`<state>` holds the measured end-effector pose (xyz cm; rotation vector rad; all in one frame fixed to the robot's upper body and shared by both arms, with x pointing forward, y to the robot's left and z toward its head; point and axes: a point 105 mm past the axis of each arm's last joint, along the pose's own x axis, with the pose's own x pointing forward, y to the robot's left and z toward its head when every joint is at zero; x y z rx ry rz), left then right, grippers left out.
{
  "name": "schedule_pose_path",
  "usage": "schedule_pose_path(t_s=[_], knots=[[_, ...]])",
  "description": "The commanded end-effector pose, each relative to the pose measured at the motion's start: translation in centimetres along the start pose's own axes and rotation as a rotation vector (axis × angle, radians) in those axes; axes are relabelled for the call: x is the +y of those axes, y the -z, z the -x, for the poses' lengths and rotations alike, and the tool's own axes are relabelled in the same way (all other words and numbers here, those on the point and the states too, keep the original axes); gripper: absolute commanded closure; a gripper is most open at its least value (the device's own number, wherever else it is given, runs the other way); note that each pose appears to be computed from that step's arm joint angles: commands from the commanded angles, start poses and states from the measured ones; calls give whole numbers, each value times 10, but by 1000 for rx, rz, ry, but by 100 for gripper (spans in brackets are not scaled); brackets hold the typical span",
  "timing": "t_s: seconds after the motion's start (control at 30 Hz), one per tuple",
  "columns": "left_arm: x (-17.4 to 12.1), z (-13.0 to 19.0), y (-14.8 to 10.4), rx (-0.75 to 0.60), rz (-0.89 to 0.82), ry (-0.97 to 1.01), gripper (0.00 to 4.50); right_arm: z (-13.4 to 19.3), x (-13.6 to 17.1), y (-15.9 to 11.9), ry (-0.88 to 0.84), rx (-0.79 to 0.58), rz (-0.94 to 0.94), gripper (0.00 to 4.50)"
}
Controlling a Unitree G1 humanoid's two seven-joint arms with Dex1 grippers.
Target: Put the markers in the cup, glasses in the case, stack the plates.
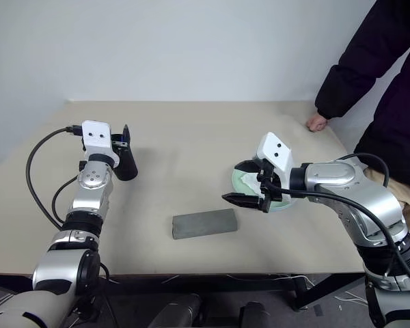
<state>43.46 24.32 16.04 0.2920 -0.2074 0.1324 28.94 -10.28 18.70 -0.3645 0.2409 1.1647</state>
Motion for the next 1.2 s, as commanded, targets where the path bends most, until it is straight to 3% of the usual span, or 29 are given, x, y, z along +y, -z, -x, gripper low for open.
schedule_pose_path(t_s=[0.03, 0.23, 0.4, 0.53, 0.9, 1.2], knots=[[-3, -2, -23, -46, 35, 126, 33, 7, -2, -16, 22, -39, 50, 0], [-15, 38, -30, 80, 153, 546, 33, 13, -4, -11, 56, -34, 26, 0], [-5, 76, -57, 90, 128, 757, 33, 14, -11, -12, 104, -67, -4, 0], [1, 110, -64, 149, 132, 914, 33, 11, -11, -7, 113, -69, -20, 0], [41, 119, -62, 198, 89, 863, 33, -11, -6, -11, 89, -106, -34, 0], [47, 120, -62, 185, 85, 808, 33, -15, 1, -15, 16, -121, -28, 0]])
